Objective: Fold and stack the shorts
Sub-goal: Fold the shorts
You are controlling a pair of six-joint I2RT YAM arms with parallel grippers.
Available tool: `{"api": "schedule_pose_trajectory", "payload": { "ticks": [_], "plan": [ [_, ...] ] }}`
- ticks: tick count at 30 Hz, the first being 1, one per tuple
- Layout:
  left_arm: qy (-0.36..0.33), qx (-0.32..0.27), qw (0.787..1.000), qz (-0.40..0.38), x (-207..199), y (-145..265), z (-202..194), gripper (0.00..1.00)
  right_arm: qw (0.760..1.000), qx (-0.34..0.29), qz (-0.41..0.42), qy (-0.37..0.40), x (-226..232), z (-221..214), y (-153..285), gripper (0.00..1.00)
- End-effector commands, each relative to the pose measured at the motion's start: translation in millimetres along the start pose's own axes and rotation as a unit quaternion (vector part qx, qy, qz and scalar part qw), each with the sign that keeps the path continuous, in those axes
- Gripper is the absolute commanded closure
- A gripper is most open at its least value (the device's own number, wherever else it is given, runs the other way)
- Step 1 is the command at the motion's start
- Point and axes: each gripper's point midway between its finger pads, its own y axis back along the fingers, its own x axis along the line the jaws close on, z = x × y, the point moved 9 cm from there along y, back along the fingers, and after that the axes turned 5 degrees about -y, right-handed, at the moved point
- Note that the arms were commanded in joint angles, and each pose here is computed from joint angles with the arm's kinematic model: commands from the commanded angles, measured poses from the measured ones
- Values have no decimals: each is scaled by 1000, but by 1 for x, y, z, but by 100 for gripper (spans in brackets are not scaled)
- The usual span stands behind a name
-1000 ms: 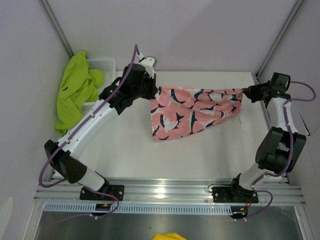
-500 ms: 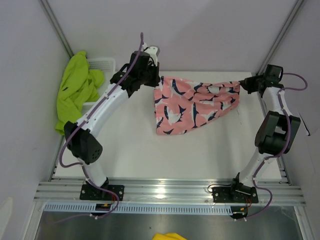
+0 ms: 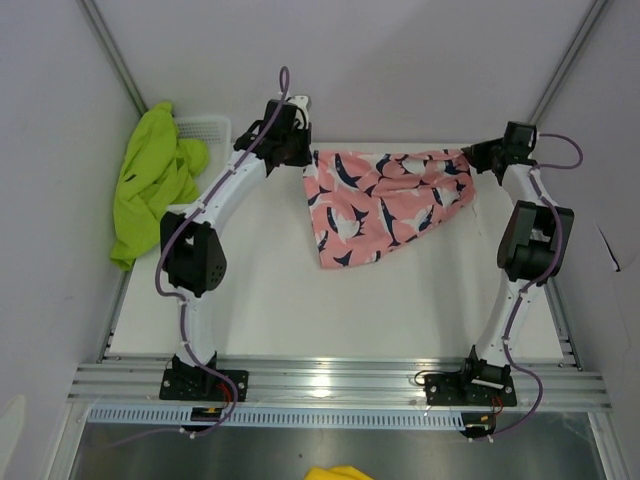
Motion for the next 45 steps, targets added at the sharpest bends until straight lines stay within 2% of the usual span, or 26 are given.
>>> {"api": "schedule_pose_trajectory", "payload": {
  "ticks": [1,3,4,5,6,7,8,9,10,14,16,18,19,21,23,29,32,33,35,36,37,38,39,40,41,45],
  "plan": [
    [-5,-33,999,-7,14,-4,19,100,996,-23,81,16,38,-1,-17,94],
    [0,-22,1000,-5,21,-16,12,100,995,-26,91,19,38,-3,-32,90],
    [0,-18,1000,-3,23,-21,9,100,995,-28,95,19,38,-5,-37,82],
    [3,-7,1000,2,28,-31,3,100,992,-33,116,21,39,-6,-46,78],
    [4,2,1000,4,30,-37,-1,96,991,-36,126,15,40,-7,-50,69],
    [4,13,1000,5,32,-41,-3,92,988,-46,144,17,44,-6,-53,39],
    [5,13,1000,9,36,-43,0,86,988,-46,146,18,45,-10,-57,27],
    [8,34,999,12,39,-55,-10,58,989,-47,136,19,40,-10,-65,13],
    [11,39,999,16,39,-52,-5,46,987,-51,149,40,53,-8,-63,2],
    [31,44,998,29,43,-40,-7,33,982,-34,157,94,59,-8,-53,1],
    [33,17,999,28,40,-18,4,26,975,-49,178,126,73,-5,-26,1],
    [38,19,998,38,40,-7,-3,22,977,-54,145,147,52,-4,-17,2],
    [37,-4,999,37,36,11,9,21,972,-61,154,165,60,-4,2,2],
    [40,-3,998,44,33,22,4,21,969,-57,120,209,37,-8,7,3],
    [41,-29,998,27,24,38,12,21,962,-50,101,249,27,-8,15,4],
    [43,-34,998,-35,-7,27,-19,21,962,-20,-44,268,-18,-6,-16,5],
    [39,-46,997,-45,-19,14,-35,21,950,-23,-97,297,-22,-9,-23,5],
    [40,-66,996,-51,-23,13,-32,21,946,-17,-114,303,-31,-10,-31,5],
    [44,-58,996,-56,-26,7,-48,21,938,-10,-127,322,-29,-14,-36,5],
    [43,-76,994,-61,-29,10,-44,21,934,9,-153,324,-42,-18,-44,5],
    [40,-70,995,-63,-32,9,-52,21,927,19,-163,336,-45,-21,-47,5],
    [37,-74,995,-63,-33,10,-52,21,925,13,-155,348,-31,-22,-48,6],
    [34,-77,994,-64,-35,12,-54,21,917,37,-183,352,-46,-28,-55,7],
    [28,-79,994,-67,-38,13,-55,21,910,42,-193,366,-46,-30,-54,8],
    [26,-76,995,-67,-39,13,-57,21,902,21,-211,376,-43,-27,-53,9],
    [17,-70,995,-69,-39,14,-62,21,869,35,-274,410,-63,-44,-44,13]
  ]
}}
